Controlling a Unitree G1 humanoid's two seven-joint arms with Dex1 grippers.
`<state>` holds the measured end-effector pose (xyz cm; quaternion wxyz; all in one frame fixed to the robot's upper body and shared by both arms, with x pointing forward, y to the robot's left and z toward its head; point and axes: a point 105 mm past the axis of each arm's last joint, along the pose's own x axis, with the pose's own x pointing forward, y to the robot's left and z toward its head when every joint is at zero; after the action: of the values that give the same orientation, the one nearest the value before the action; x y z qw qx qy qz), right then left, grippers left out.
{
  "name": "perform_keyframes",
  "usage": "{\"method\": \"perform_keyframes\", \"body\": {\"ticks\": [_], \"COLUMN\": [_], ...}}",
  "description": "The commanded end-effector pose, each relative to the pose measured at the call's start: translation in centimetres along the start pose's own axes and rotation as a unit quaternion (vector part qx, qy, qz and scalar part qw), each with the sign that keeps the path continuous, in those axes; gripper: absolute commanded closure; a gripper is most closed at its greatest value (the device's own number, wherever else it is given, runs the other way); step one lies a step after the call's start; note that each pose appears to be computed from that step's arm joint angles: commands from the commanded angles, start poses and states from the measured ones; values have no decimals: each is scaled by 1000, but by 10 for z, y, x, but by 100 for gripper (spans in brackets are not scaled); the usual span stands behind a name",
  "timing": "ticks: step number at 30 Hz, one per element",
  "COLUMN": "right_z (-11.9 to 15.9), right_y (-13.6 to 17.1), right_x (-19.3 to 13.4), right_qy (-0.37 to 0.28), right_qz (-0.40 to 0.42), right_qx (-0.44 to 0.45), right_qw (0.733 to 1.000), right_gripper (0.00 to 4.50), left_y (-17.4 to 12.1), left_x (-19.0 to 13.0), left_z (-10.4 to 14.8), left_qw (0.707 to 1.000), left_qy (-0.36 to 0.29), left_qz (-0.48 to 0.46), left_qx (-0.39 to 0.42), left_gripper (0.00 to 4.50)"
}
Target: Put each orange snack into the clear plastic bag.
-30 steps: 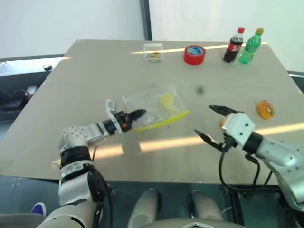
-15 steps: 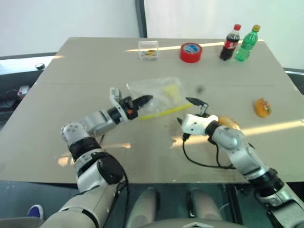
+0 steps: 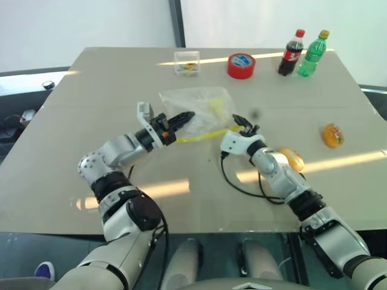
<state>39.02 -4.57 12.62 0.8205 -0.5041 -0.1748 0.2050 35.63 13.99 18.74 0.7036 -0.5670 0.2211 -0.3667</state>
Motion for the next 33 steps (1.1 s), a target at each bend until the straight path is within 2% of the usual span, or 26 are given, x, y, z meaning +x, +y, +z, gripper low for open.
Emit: {"method": "perform_keyframes", "body": {"ticks": [1,3,10,12,13,15,16,18,20,22,24,26,27,28,33], "right_z": [7,6,1,-2,-3,-7,-7,-9,-10,-13,-14,-13,-12,-11,-4], "right_y": [-23,-27,-57,-67,-72,-87,-91,-94,-96,-98,-100,-99,-99,-98,-98], "right_x": [3,2,2,3,3,6,7,10,12,16,19,23,25,27,32], "right_qy": [-21,-21,-23,-22,-21,-16,-18,-14,-9,3,12,18,21,22,20], "right_qz": [-36,-38,-54,-58,-60,-54,-44,-24,-9,5,14,23,27,30,39], "right_qx": [6,7,9,10,13,43,44,49,49,63,74,75,76,78,79], "right_qw": [999,999,998,998,998,998,998,998,999,998,997,997,996,996,996], "right_gripper": [372,443,443,450,450,450,450,450,450,450,450,450,450,450,450], "left_y": [-8,-9,-15,-16,-16,-23,-27,-37,-48,-61,-68,-63,-59,-54,-46], "left_x": [-2,-3,-10,-13,-13,-17,-19,-18,-14,-9,-5,-2,-1,-2,-3], "left_z": [3,3,13,15,15,26,28,26,17,1,-17,-32,-41,-40,-35], "left_qw": [1000,999,994,990,986,957,930,877,831,772,740,684,668,644,571], "left_qy": [-13,-15,-53,-59,-59,-88,-90,-81,-65,-41,-17,12,28,37,49], "left_qz": [1,7,19,30,39,80,98,114,97,70,50,58,56,64,87], "left_qx": [28,40,97,128,148,266,343,459,544,631,671,727,742,762,815], "left_gripper": [450,450,450,395,315,303,275,275,275,275,275,275,275,275,275]}}
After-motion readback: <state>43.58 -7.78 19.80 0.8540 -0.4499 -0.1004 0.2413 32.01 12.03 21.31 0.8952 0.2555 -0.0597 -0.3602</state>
